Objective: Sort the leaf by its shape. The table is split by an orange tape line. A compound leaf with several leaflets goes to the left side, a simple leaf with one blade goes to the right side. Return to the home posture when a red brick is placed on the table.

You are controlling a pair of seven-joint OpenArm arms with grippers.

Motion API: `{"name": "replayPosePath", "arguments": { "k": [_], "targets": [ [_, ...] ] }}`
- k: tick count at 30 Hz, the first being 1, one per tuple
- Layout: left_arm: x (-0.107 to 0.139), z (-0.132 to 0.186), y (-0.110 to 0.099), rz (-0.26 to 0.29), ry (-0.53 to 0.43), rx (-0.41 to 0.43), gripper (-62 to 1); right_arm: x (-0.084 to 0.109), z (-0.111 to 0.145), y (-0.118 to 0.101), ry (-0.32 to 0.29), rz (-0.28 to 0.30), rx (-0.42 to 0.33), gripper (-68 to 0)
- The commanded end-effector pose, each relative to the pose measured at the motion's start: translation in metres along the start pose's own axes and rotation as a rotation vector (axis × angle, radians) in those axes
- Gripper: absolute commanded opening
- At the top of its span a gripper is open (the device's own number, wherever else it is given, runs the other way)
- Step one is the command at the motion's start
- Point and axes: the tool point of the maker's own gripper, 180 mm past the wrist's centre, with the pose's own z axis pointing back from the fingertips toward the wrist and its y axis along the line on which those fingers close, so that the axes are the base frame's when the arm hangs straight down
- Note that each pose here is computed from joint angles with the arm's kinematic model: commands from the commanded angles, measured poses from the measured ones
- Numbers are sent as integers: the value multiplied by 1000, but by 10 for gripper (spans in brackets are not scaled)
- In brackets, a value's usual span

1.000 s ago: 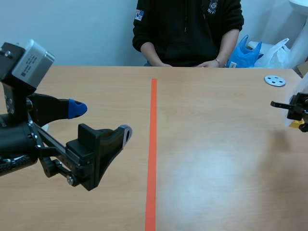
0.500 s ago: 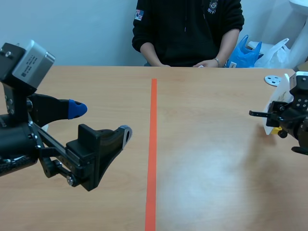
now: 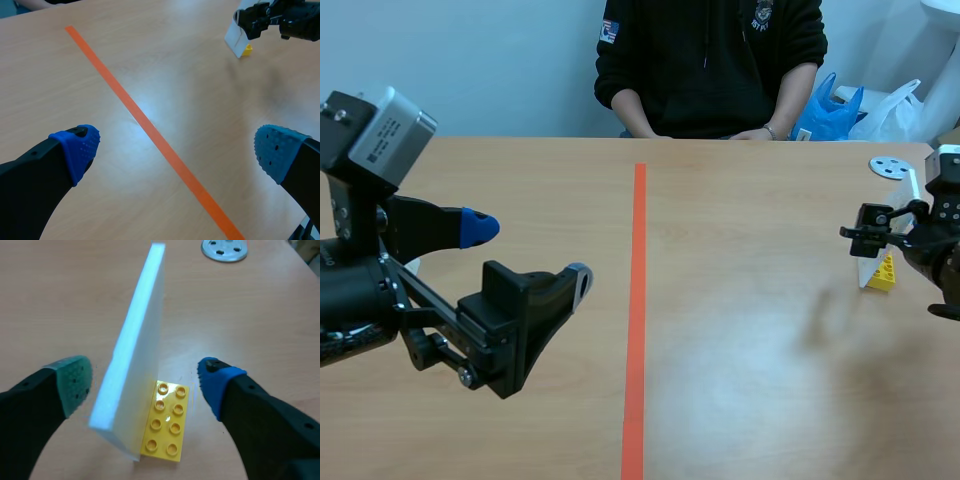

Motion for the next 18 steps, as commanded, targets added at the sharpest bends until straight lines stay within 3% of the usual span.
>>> {"name": "replayPosePath", "arguments": {
  "k": [1, 5, 11, 18],
  "targets": [
    [6, 0, 1, -6, -23, -3, 14, 35, -5, -7, -90, 5, -8, -155],
    [5, 0, 1, -9, -20, -1, 14, 47, 1, -5, -140, -22, 20, -92],
    [5, 0, 1, -9, -20, -1, 14, 64, 25, -6, -197, 37, 67, 4],
    [5, 0, 1, -9, -19, -1, 14, 88, 66, -5, -255, 84, 107, 4]
  ]
}}
